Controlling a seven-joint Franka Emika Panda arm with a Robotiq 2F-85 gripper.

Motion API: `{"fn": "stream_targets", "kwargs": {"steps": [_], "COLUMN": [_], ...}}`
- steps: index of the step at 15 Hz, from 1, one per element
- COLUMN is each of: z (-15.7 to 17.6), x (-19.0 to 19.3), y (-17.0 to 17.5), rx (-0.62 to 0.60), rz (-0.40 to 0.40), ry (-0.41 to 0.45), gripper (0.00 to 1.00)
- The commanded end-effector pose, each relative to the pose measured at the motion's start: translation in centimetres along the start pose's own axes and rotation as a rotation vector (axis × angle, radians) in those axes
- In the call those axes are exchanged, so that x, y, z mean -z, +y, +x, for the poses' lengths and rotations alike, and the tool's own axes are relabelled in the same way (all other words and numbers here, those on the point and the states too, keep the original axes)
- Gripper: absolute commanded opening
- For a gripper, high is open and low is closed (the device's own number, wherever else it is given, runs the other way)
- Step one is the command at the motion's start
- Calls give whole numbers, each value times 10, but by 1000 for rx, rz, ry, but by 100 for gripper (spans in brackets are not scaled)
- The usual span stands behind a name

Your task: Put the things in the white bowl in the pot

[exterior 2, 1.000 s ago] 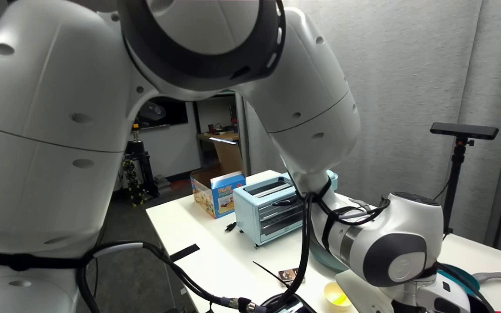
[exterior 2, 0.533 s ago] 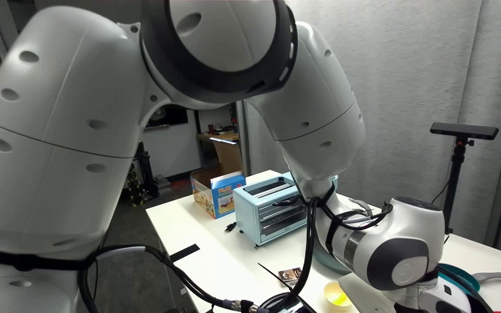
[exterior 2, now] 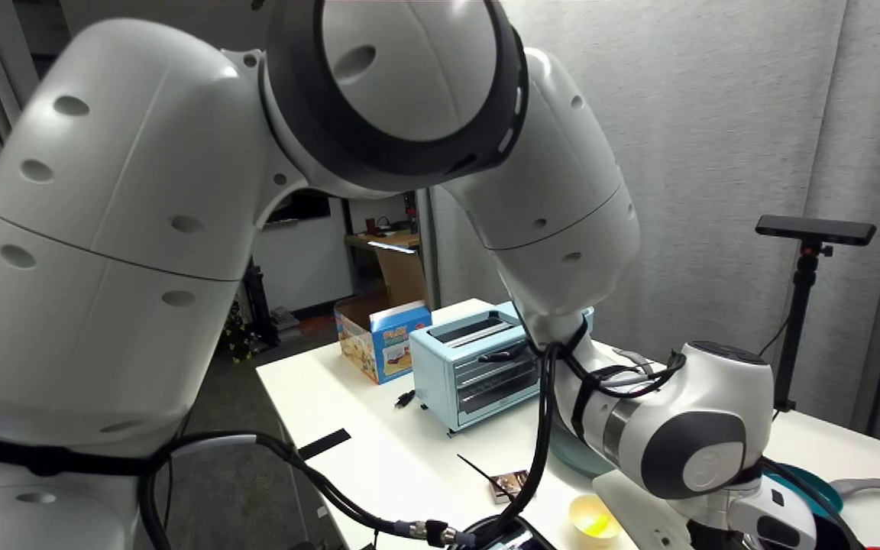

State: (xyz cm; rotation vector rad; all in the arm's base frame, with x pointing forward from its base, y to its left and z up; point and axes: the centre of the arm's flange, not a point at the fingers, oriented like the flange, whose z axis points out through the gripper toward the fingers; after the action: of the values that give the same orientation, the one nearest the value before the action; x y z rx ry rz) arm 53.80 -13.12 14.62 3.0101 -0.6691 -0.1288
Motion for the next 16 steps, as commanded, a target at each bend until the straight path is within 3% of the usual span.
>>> {"fn": "stream_targets", "kwargs": {"steps": [1,16], "z": [7,9], "x": [1,5], "y": [-6,13], "rx": [-14,-29], "rz": [19,-12], "ry": [25,33], "gripper": [100,100]}}
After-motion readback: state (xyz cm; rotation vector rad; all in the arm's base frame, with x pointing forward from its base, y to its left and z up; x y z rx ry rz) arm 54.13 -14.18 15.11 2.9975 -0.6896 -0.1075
